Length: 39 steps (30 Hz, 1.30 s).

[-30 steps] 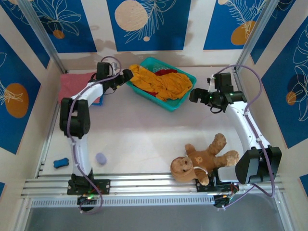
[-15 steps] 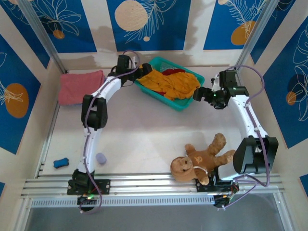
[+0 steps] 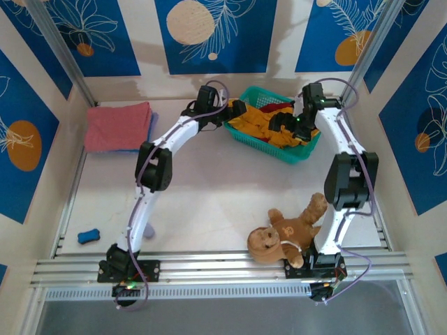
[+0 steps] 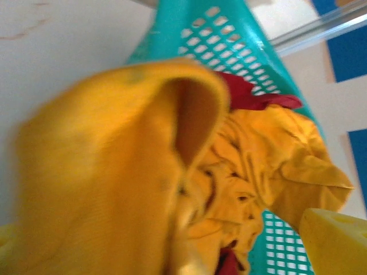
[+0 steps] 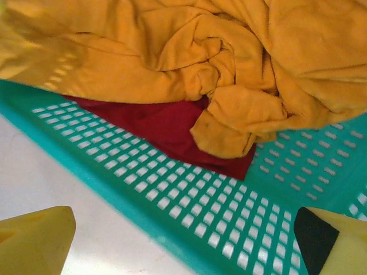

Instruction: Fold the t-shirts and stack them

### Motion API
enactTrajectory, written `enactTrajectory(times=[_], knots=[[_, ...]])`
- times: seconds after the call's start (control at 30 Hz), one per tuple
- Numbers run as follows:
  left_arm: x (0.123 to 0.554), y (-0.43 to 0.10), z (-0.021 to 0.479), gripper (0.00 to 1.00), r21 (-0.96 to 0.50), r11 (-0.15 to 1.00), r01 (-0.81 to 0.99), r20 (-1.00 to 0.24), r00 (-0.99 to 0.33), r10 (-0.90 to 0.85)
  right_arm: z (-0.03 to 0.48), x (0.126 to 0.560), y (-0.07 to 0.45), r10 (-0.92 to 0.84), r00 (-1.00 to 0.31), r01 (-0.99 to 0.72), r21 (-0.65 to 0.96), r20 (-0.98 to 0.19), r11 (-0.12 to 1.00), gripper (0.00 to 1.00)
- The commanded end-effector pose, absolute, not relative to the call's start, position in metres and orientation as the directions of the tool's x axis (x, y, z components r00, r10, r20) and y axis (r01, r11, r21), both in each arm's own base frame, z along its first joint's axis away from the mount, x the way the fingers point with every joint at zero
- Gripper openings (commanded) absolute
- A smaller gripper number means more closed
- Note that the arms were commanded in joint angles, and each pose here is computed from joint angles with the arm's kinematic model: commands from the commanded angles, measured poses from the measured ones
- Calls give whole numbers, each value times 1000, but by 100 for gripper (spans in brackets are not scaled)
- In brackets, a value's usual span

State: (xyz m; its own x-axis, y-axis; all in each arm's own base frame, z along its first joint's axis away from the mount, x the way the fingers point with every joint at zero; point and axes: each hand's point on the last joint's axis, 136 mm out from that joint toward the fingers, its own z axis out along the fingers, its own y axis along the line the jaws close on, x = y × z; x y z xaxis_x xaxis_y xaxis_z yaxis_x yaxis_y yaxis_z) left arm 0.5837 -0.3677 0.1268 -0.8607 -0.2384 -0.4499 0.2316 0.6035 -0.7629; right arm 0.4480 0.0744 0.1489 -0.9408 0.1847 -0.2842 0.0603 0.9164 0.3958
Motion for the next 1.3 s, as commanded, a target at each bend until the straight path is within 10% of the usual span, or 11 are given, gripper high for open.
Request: enactTrajectory(times=[0.0, 0.53, 1.27], knots=[[594, -310, 164, 99, -753, 637, 165, -457, -827, -326, 130, 424, 85, 132, -983, 72, 400, -125, 914, 99], [493, -294, 154, 99, -825, 556, 98, -325, -887, -327, 132, 345, 133, 160, -983, 181, 622, 91, 762, 99], [472, -448, 146, 99, -891, 425, 159, -273, -936, -221, 185, 341, 76, 380, -922, 223, 704, -72, 674, 99]])
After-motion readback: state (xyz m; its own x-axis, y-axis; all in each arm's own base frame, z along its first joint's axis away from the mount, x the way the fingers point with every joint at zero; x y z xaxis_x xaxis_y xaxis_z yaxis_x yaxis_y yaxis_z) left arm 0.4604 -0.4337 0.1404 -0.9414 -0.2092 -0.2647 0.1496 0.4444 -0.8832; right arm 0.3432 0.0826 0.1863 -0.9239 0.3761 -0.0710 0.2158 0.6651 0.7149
